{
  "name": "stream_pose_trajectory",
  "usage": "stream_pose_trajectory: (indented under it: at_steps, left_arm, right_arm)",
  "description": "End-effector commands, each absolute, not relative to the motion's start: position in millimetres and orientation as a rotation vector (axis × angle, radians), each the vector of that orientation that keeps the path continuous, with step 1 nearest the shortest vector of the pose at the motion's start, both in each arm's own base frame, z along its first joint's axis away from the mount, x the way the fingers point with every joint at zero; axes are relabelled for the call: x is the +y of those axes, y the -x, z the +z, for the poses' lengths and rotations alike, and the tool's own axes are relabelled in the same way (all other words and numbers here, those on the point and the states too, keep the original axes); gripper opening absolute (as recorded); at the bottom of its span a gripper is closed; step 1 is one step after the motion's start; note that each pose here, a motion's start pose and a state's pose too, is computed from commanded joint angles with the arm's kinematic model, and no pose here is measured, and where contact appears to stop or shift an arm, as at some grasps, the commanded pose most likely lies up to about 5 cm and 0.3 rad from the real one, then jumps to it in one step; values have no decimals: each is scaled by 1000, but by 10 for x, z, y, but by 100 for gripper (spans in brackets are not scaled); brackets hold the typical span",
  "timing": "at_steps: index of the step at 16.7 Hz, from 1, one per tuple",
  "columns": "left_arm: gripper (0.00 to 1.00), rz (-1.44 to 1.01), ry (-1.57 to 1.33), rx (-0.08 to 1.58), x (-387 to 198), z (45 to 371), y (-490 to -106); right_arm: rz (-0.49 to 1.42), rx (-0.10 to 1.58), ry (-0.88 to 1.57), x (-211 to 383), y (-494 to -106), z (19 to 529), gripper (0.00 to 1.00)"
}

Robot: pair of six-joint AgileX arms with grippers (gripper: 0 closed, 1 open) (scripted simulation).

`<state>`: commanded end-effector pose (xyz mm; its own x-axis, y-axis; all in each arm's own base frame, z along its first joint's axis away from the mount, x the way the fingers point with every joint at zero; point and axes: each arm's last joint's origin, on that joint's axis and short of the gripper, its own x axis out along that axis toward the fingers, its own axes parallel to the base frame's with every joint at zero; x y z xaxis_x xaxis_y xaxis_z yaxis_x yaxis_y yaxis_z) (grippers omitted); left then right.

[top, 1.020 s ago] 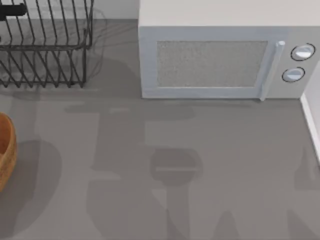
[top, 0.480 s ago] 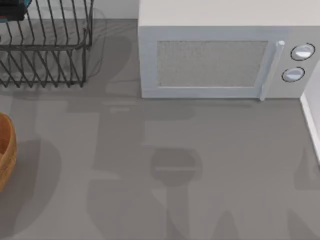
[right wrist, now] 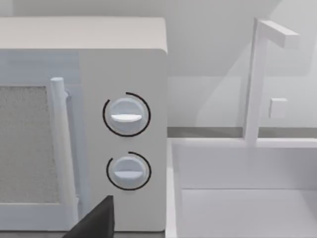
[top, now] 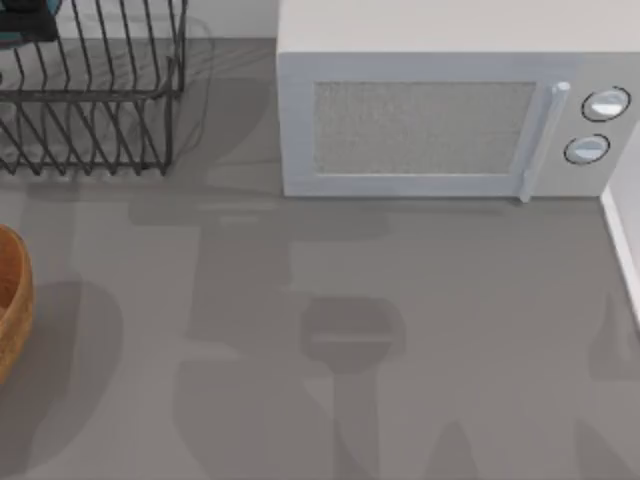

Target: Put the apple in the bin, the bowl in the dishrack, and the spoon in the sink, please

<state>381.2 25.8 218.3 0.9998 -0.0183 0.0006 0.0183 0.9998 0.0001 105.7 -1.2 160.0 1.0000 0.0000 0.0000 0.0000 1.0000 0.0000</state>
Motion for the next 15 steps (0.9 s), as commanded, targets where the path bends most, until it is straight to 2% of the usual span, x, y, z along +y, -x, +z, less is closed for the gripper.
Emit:
stream_pose_trajectory:
  at_steps: [3, 6, 11, 15]
  left_arm:
    - [100, -19, 2, 3, 236, 2262, -3690]
    - [100, -18, 3, 0, 196, 2445, -3382]
    - [100, -14, -10, 0, 105, 2651, -2540]
    - [100, -12, -31, 18, 40, 2461, -1799]
  right_arm:
    - [0, 0, 0, -12, -1057, 1600, 100]
    - [0, 0, 0, -12, -1057, 1600, 100]
    - [0, 0, 0, -12, -1057, 1600, 100]
    - [0, 0, 0, -12, -1057, 1600, 100]
